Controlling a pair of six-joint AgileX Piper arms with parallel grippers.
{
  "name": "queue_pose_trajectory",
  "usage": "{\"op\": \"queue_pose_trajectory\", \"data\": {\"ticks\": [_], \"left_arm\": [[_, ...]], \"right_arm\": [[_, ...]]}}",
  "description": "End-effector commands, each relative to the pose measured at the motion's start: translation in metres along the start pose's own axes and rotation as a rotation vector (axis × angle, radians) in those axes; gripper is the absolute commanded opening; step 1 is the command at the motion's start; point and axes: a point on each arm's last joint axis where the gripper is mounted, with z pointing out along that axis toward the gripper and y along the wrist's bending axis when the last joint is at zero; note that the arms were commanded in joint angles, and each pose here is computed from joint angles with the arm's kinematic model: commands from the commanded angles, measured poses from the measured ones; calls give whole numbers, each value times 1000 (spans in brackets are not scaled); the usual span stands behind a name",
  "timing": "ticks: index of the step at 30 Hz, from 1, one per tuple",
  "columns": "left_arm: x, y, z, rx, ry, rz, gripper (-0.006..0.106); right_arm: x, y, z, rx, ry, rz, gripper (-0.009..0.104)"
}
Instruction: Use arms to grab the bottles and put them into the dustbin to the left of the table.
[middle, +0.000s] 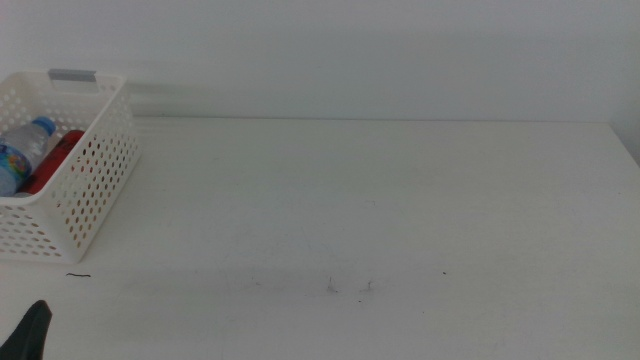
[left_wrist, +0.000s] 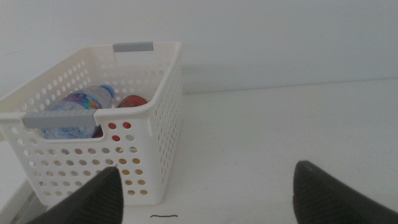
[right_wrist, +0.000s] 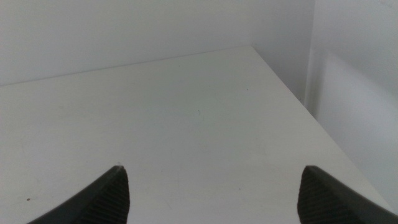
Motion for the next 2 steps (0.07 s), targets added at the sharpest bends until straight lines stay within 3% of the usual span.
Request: {"op": "queue_pose_trajectory", "data": {"ticks": [1, 2], "left_arm": [[-2, 0, 0, 6, -19, 5, 94], [-2, 0, 0, 6, -19, 1, 94]], "right_arm": [[0, 0, 0, 3, -14, -10, 90], [0, 0, 0, 3, -14, -10, 90]]}}
